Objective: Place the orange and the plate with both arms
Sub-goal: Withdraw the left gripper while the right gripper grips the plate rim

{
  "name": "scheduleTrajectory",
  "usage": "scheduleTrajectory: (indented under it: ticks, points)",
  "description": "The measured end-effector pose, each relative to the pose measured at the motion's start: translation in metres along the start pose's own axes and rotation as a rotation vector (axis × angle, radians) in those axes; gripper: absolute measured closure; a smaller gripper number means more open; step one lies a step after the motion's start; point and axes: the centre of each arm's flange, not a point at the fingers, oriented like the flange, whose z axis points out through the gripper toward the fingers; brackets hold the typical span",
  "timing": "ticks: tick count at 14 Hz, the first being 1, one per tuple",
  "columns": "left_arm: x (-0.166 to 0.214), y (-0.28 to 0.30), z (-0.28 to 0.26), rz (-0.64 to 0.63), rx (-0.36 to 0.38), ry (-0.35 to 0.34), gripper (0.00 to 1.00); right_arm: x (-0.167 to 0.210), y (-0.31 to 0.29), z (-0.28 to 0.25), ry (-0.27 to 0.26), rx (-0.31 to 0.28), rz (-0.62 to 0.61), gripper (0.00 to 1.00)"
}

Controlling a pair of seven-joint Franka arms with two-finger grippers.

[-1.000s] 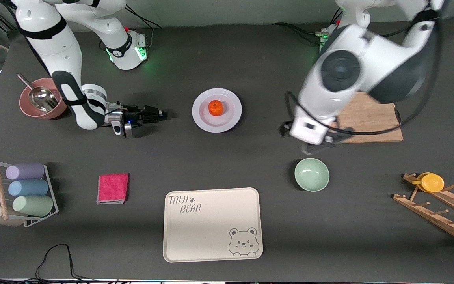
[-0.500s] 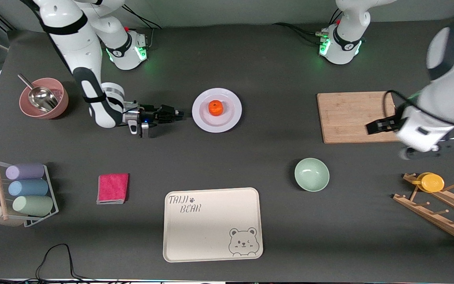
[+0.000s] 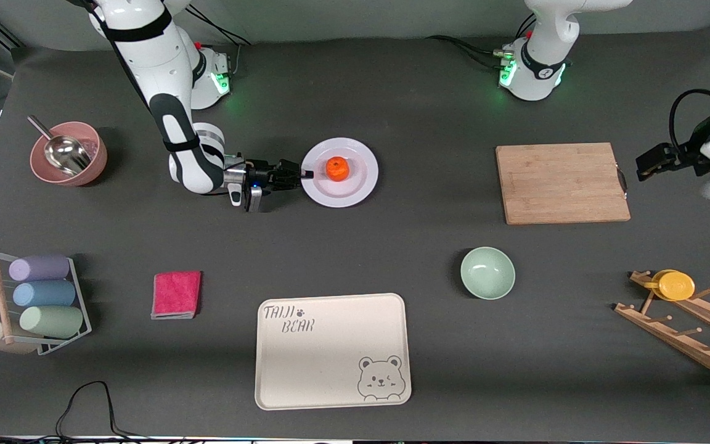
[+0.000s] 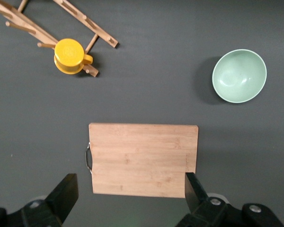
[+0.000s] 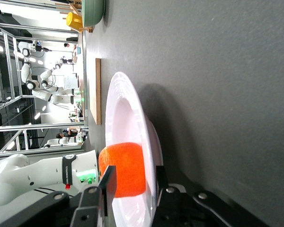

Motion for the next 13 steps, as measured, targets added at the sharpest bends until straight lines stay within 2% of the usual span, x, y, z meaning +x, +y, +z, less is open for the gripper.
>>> scheduleTrajectory:
  ticks: [3, 4, 6, 7, 10, 13]
  points:
    - [-0.014, -0.007, 0.002, 0.039, -0.017, 0.036, 0.0, 0.002, 0.001, 0.002, 0.002, 0.001, 0.0, 0.61]
    - [-0.015, -0.007, 0.001, 0.045, -0.019, 0.036, 0.0, 0.003, 0.001, 0.002, 0.003, 0.002, -0.001, 0.69]
    - [-0.016, -0.004, 0.001, 0.052, -0.019, 0.035, 0.0, 0.004, 0.0, 0.003, 0.003, 0.008, -0.003, 0.93]
    - [-0.016, -0.002, 0.002, 0.055, -0.02, 0.034, 0.0, 0.005, -0.003, 0.004, 0.003, 0.027, -0.005, 0.96]
    - [-0.017, -0.002, 0.003, 0.054, -0.02, 0.031, 0.0, 0.011, -0.008, 0.006, 0.009, 0.046, -0.016, 0.96]
    - [-0.017, -0.004, 0.003, 0.052, -0.02, 0.03, 0.0, 0.031, -0.036, 0.001, 0.031, 0.152, -0.019, 0.96]
